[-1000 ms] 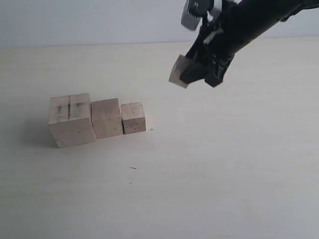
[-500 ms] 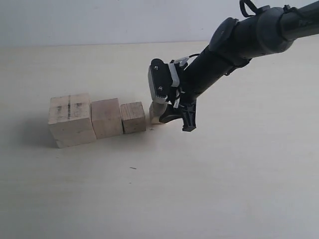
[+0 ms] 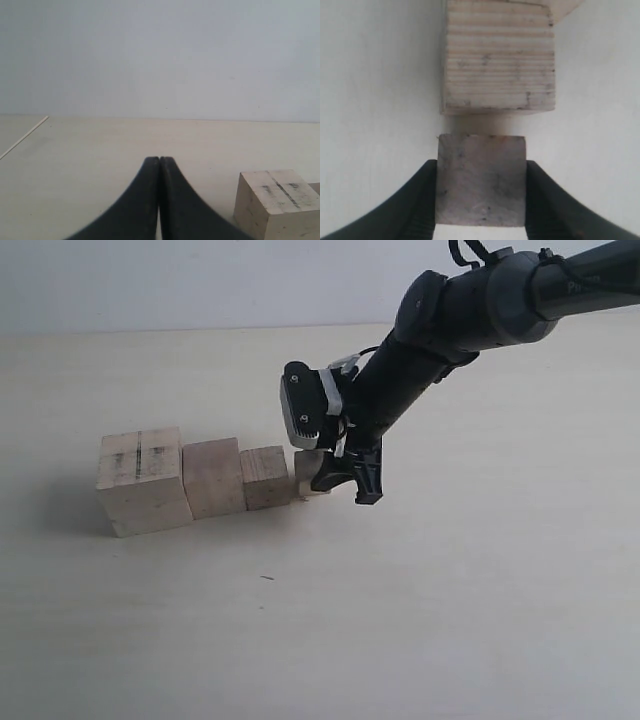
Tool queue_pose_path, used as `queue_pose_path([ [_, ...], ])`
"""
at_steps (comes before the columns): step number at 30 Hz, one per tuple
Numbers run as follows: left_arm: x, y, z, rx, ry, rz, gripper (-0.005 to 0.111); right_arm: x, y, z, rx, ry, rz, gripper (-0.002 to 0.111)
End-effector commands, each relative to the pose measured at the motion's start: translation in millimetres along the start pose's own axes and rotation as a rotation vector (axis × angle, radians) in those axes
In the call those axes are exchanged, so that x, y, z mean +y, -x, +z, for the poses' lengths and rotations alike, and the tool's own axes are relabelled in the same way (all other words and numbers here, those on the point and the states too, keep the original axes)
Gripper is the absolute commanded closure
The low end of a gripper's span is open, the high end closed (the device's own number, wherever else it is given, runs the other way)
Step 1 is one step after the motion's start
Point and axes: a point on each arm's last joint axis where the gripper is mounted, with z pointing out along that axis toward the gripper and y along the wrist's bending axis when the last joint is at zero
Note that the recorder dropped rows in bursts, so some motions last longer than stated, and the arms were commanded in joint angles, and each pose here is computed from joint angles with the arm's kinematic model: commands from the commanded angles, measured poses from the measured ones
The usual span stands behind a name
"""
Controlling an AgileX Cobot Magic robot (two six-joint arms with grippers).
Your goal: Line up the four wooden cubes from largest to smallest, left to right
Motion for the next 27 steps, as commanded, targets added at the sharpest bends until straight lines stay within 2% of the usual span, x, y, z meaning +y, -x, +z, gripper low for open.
queue_pose_path([
  [1, 0.0, 1, -1, -0.009, 0.001, -0.008, 0.104, 5, -4, 4, 0.03, 0.043, -0.006, 0.108],
  [10, 0.0, 1, -1, -0.009, 0.001, -0.008, 0.104, 4, 4, 10, 0.022, 0.005, -0.009, 0.108],
  [27, 0.0, 1, -1, -0.009, 0.001, -0.008, 0.104, 6, 6, 19, 0.022, 0.015, 0.042, 0.106],
])
